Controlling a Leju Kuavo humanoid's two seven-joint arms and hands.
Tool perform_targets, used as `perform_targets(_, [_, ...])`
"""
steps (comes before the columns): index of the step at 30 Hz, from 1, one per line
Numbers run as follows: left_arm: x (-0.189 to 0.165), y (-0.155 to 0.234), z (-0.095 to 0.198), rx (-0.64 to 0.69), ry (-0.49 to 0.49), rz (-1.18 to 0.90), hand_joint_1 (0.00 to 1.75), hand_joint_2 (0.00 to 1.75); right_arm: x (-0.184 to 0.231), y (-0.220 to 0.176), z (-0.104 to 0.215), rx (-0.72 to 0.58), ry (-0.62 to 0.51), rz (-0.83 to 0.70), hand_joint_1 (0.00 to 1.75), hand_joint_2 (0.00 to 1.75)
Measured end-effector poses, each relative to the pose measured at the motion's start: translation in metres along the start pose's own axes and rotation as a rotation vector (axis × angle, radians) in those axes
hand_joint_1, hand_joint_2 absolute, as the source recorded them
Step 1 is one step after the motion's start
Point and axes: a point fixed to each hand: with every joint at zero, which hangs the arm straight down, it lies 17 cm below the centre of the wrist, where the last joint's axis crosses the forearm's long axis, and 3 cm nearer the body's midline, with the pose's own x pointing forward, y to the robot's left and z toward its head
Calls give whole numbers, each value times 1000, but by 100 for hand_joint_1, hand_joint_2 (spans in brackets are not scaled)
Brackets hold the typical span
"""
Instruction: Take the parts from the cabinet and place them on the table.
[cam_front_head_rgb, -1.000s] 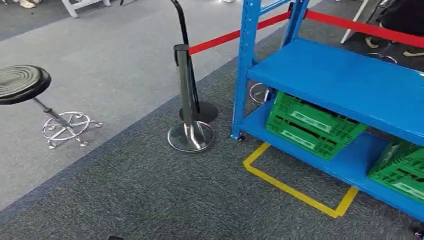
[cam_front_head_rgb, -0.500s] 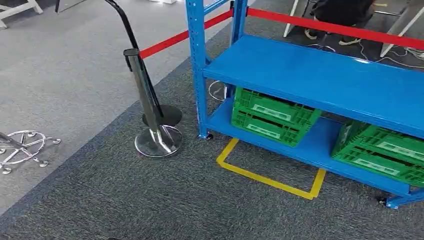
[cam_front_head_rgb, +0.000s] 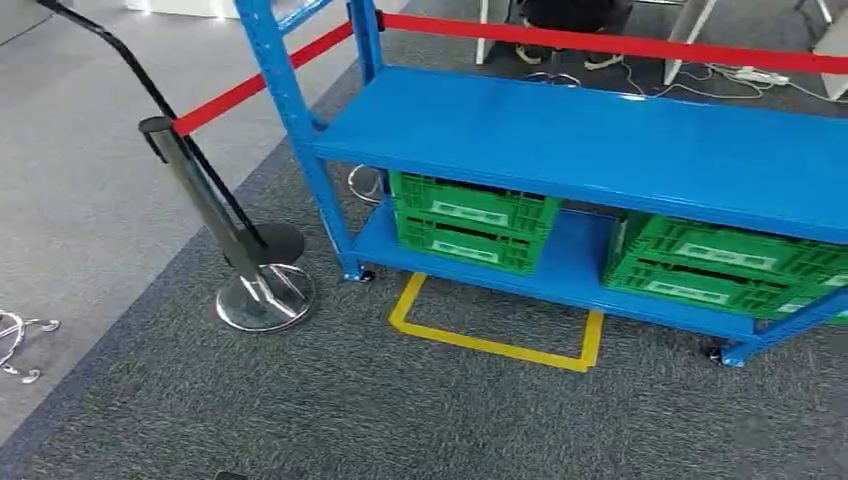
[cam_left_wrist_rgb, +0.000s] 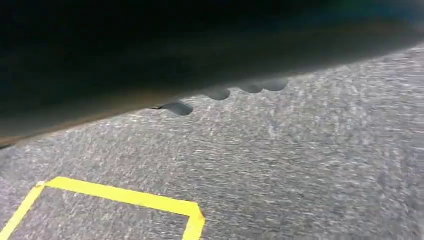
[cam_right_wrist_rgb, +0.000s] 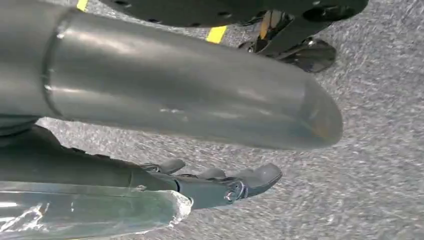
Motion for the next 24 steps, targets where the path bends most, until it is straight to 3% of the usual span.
perform_targets(24, [-3, -1, 2, 1, 8, 5, 0, 0, -1, -1, 0, -1, 3, -2, 0, 0])
